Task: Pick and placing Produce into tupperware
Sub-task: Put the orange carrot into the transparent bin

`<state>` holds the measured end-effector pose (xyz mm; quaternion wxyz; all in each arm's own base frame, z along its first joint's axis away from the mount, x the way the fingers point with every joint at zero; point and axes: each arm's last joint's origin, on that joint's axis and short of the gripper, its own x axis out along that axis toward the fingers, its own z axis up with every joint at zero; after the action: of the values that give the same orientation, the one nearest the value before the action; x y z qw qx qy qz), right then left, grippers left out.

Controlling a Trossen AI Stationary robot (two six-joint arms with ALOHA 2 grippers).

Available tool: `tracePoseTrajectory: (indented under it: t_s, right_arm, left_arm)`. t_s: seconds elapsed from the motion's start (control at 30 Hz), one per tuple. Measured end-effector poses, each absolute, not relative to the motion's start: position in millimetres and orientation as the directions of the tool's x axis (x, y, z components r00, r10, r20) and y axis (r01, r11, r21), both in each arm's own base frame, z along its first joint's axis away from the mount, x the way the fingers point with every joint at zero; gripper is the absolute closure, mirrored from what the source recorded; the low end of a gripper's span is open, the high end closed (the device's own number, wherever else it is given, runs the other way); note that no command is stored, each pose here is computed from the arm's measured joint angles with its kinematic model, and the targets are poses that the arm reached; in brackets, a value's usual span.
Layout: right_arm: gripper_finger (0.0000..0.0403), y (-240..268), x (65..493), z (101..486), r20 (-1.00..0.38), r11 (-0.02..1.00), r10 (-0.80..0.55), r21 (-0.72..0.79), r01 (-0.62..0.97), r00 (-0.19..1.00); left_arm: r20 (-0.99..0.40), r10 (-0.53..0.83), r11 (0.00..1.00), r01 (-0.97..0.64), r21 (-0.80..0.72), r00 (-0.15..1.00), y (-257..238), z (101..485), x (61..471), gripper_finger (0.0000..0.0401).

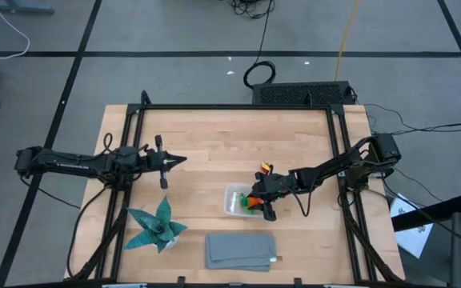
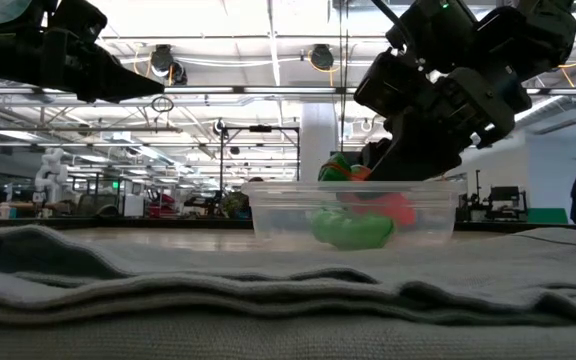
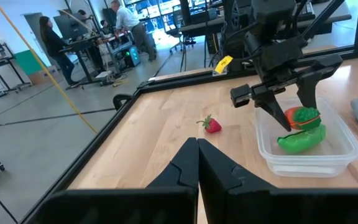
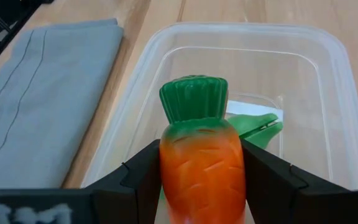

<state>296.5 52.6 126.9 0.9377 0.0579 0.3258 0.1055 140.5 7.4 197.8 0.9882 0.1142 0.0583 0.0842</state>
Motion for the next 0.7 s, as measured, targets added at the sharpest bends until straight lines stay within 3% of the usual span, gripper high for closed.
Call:
tracePoseTrajectory:
  t_s: [0.7]
  right_arm:
    - [0.0224,48.9,297.1,126.8,-0.602,0.978,0.195,0.183,-0.104,0.774]
  left_arm:
    - [-0.11,0.18,0.961,-0.151,0.234,0.977,7.4,196.5,140.4,0.04]
